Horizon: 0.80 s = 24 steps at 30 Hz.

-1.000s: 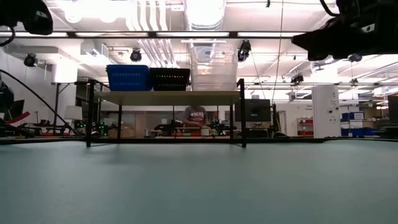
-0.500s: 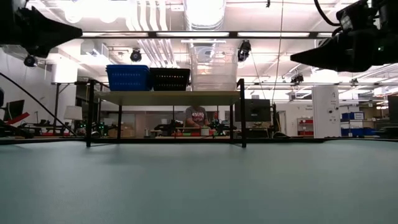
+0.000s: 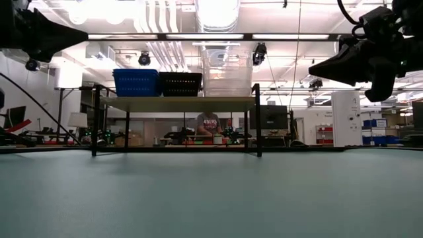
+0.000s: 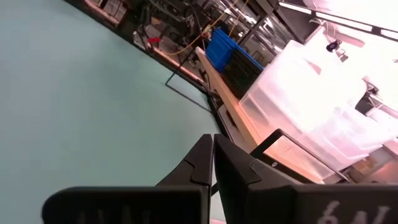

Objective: Stack baskets on shelf by color
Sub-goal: Return to Home Position

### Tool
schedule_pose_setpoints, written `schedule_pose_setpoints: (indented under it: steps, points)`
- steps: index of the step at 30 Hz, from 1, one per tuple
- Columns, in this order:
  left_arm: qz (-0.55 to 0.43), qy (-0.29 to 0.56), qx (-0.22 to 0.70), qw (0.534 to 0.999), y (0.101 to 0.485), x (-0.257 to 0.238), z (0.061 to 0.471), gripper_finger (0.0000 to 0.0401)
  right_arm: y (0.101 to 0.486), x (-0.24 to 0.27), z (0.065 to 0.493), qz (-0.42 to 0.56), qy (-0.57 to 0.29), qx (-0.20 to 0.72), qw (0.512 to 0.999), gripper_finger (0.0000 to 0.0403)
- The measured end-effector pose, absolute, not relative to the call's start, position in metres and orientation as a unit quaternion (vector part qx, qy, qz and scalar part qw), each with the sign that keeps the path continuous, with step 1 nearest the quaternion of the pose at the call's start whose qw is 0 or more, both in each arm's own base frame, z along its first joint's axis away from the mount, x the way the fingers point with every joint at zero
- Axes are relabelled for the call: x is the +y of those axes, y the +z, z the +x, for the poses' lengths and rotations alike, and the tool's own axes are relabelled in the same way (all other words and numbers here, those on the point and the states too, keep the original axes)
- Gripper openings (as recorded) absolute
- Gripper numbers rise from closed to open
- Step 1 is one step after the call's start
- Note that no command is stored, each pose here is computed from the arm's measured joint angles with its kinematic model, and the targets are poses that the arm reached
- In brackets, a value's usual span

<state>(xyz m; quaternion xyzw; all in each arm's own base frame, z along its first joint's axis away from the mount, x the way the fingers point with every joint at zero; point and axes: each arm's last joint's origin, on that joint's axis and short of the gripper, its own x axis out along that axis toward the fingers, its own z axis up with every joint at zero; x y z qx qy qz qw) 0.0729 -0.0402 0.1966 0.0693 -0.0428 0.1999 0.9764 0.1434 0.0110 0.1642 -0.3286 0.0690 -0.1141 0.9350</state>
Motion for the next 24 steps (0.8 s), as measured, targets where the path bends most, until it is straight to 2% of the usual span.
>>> schedule_pose_setpoints:
  steps: [24]
  points:
    - [0.075, 0.200, -0.039, 0.976, 0.1957, -0.0411, 0.0738, 0.0000, 0.1640, 0.0110, 0.1434, -0.265, -0.118, 0.062, 0.955, 0.0009]
